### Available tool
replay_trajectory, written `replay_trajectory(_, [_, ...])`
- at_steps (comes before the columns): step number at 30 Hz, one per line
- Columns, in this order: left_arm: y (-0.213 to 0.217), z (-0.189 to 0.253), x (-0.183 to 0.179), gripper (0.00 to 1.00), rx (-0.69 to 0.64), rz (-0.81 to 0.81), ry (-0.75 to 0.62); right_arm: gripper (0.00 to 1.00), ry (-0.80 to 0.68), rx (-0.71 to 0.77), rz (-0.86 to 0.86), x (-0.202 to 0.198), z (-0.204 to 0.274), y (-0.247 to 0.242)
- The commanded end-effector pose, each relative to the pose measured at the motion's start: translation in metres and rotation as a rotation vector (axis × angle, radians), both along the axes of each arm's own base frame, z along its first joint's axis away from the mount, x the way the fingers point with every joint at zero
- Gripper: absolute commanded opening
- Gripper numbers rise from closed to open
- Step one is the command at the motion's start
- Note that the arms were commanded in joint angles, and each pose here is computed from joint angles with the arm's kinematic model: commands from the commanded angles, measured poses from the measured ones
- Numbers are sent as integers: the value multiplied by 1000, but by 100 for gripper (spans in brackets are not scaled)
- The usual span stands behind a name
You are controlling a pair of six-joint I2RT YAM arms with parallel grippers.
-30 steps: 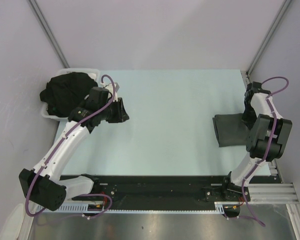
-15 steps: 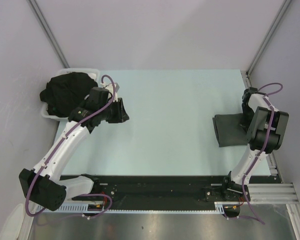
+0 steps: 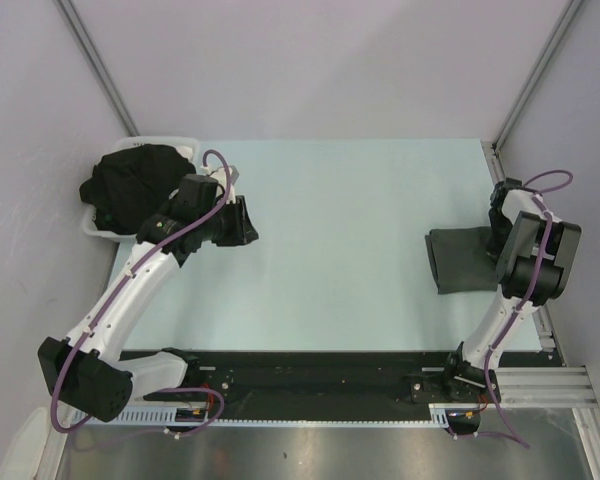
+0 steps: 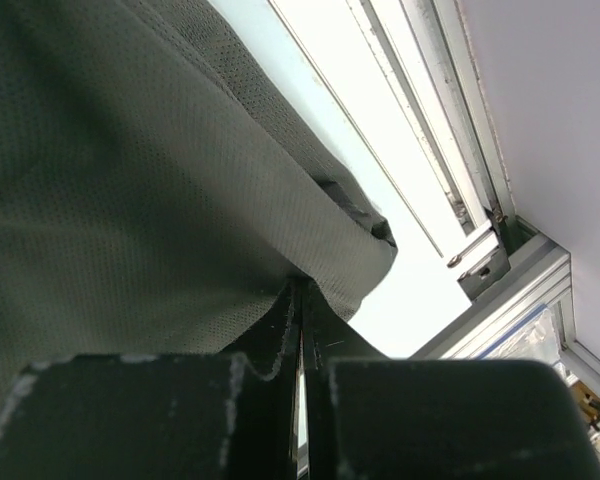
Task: Fold and stack the t-shirts
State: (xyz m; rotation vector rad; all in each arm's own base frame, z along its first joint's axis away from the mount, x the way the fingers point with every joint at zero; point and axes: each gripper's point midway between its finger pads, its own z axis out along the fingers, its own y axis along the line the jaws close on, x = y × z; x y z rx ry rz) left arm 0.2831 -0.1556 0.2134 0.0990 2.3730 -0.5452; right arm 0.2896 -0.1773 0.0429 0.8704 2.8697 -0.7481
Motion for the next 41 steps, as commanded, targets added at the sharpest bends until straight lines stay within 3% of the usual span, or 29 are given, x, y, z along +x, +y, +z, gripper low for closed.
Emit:
replay_trajectory(1, [-1,8,3,40,-3,-4,-37,0,17,-11,-22,-3,-8,-6])
replay_trajectory(8, [0,8,4,40,-2,2,-41,0,-20,7,9,7,-1,2])
replay_trajectory(14, [-1,7,2,40,-3,-3,-35,1,-213,-13,129,55,80,27])
replay_trajectory(16, [-1,5,1,40,-6,-3,-32,15,-306,19,187,78,118,48])
replay_trajectory(18, [-1,3,1,40,-10,-2,-28,21,-411,26,256,100,156,70])
replay_trajectory(22, [-1,-1,-2,41,-13,-3,-22,43,-579,213,429,126,199,141])
replay_trajectory(23, [-2,-1,-3,41,-14,-7,-19,77,-610,236,450,129,207,153])
replay_trajectory(24, [-1,0,-3,42,-16,-3,-23,99,-639,265,470,131,215,166])
replay_trajectory(26, [0,-4,-5,46,-13,-3,-15,100,-686,360,544,135,226,208])
replay_trajectory(32, [-1,-9,-5,50,-23,17,0,100,-745,384,733,132,240,285])
replay_trajectory(41, [11,14,8,54,18,76,-78,100,-802,467,832,133,256,329])
